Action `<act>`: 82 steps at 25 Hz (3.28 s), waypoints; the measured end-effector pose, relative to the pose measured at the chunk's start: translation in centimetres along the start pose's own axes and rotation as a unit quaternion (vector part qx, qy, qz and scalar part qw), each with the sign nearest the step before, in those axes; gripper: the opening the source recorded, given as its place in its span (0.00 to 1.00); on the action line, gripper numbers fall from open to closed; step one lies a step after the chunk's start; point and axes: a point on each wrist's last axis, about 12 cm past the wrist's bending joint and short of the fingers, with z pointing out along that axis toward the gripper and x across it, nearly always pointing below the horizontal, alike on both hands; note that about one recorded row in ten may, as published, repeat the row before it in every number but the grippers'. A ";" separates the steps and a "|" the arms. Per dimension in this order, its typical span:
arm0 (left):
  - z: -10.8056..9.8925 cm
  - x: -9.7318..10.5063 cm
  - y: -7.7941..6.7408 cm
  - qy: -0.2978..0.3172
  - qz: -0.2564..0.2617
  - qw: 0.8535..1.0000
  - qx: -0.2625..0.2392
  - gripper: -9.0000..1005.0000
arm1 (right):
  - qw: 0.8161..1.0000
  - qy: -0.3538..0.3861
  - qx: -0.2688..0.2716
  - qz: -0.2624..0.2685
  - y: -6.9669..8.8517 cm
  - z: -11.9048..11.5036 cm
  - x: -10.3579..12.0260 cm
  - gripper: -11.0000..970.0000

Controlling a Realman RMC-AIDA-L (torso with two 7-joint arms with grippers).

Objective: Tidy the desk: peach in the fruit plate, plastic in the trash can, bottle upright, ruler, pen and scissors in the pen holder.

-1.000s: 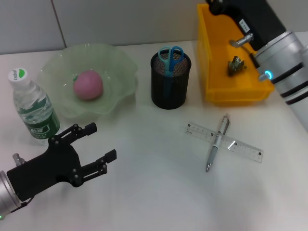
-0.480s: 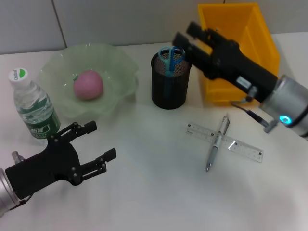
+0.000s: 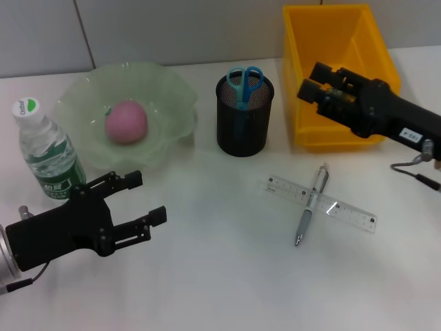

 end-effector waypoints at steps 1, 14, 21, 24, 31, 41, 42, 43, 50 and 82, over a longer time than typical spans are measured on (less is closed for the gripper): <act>0.0 -0.1 0.0 0.003 -0.003 1.000 0.005 0.82 | 1.000 0.003 -0.001 -0.002 -0.1 -0.2 -0.2 0.64; -0.5 -0.3 0.1 0.018 -0.007 1.000 0.009 0.82 | 0.981 0.195 -0.005 -0.022 -0.6 0.0 -4.7 0.64; -0.7 -0.2 0.1 0.019 -0.006 1.000 0.003 0.81 | 0.952 0.305 0.010 -0.033 -1.0 2.3 -7.3 0.64; -0.7 -0.1 0.1 0.019 -0.007 1.000 0.002 0.81 | 0.936 0.351 0.011 -0.028 -1.2 3.3 -8.1 0.64; -0.8 0.0 0.1 0.019 -0.002 1.000 -0.001 0.81 | 0.901 0.431 0.020 -0.042 -1.4 6.2 -9.7 0.64; -0.8 0.0 0.2 0.020 0.001 1.000 -0.003 0.81 | 0.830 0.549 0.033 -0.089 -0.2 11.4 -8.8 0.64; -0.8 0.0 0.2 0.020 0.001 1.000 -0.003 0.81 | 0.823 0.559 0.034 -0.098 0.0 12.1 -8.5 0.64; -0.8 0.0 0.2 0.020 0.001 1.000 -0.003 0.81 | 0.823 0.559 0.034 -0.098 0.0 12.1 -8.5 0.64; -0.7 -0.1 0.3 0.018 0.003 1.000 -0.004 0.82 | 0.801 0.589 0.024 -0.105 0.3 13.4 -6.7 0.64; -1.0 -0.2 0.4 0.020 0.007 1.000 -0.008 0.81 | 0.764 0.624 0.045 -0.159 -0.3 14.9 -2.2 0.64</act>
